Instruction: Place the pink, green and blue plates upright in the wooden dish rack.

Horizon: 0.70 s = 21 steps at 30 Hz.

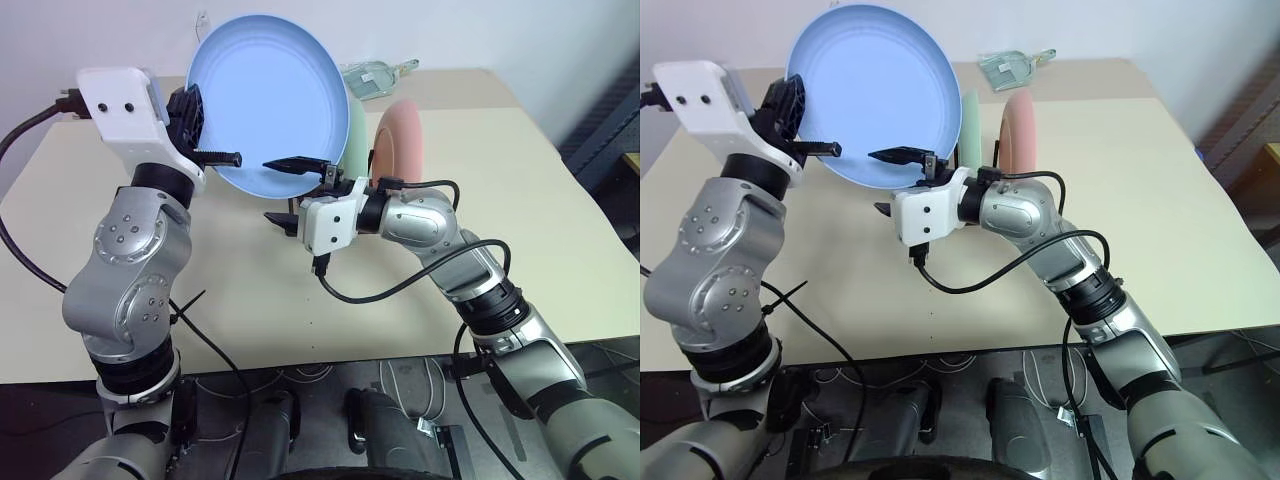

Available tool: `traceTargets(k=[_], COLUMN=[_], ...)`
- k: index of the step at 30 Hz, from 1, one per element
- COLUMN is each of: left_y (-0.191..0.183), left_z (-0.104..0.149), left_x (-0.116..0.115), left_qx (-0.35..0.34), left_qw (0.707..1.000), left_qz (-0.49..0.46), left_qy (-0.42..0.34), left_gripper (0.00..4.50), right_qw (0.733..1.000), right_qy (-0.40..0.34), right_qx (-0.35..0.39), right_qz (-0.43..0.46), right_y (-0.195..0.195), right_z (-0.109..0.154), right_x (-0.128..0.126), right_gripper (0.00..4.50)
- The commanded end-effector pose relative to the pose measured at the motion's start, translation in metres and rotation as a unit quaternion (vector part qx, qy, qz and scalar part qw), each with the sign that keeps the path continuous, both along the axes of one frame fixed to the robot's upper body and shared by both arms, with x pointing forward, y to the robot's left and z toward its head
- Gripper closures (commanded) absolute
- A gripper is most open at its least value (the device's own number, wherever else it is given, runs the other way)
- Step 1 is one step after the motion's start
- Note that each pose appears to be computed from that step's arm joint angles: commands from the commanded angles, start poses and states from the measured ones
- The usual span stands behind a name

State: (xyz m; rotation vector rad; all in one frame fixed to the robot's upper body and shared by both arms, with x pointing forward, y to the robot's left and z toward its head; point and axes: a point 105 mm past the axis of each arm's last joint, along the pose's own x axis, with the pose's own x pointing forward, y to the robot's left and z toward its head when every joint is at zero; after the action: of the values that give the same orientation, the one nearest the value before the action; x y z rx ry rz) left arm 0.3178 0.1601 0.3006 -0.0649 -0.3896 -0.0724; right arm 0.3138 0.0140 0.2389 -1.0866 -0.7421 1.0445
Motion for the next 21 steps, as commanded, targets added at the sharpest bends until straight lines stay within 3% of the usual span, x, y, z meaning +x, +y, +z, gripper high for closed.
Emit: traceTargets(k=[1,3,8,12,15,18,20,21], left_y=[-0.007,-0.007,-0.005,0.000,0.022,0.070,0.102,0.116], left_z=[0.013,0.013,0.012,0.016,0.035,0.052,0.057,0.057], left_x=[-0.014,-0.016,-0.017,-0.019,-0.027,-0.037,-0.047,-0.050], left_qx=[-0.004,-0.003,-0.006,-0.022,-0.103,-0.182,-0.193,-0.184], left_qw=[0.999,0.999,0.999,0.999,0.990,0.968,0.955,0.952], left_qz=[-0.024,-0.027,-0.030,-0.027,-0.012,0.063,0.123,0.154], left_qy=[-0.031,-0.030,-0.029,-0.040,-0.096,-0.159,-0.189,-0.193], left_gripper=[4.48,4.50,4.50,4.50,3.48,1.99,0.98,0.98], right_qw=[1.000,1.000,0.999,0.999,0.999,0.998,0.997,0.997], right_qy=[-0.023,-0.024,-0.029,-0.036,-0.045,-0.057,-0.059,-0.059], right_qx=[0.008,0.007,0.005,0.009,0.015,0.031,0.042,0.050], right_qz=[-0.007,-0.009,-0.012,-0.009,0.004,0.018,0.026,0.031], right_y=[0.002,0.003,0.004,0.004,0.006,0.009,0.010,0.010], right_z=[0.005,0.004,0.003,0.005,0.008,0.016,0.020,0.023], right_x=[0.004,0.005,0.006,0.005,0.000,-0.006,-0.008,-0.010], right_gripper=[1.29,1.92,4.41,4.47,4.50,4.50,4.50,4.50])
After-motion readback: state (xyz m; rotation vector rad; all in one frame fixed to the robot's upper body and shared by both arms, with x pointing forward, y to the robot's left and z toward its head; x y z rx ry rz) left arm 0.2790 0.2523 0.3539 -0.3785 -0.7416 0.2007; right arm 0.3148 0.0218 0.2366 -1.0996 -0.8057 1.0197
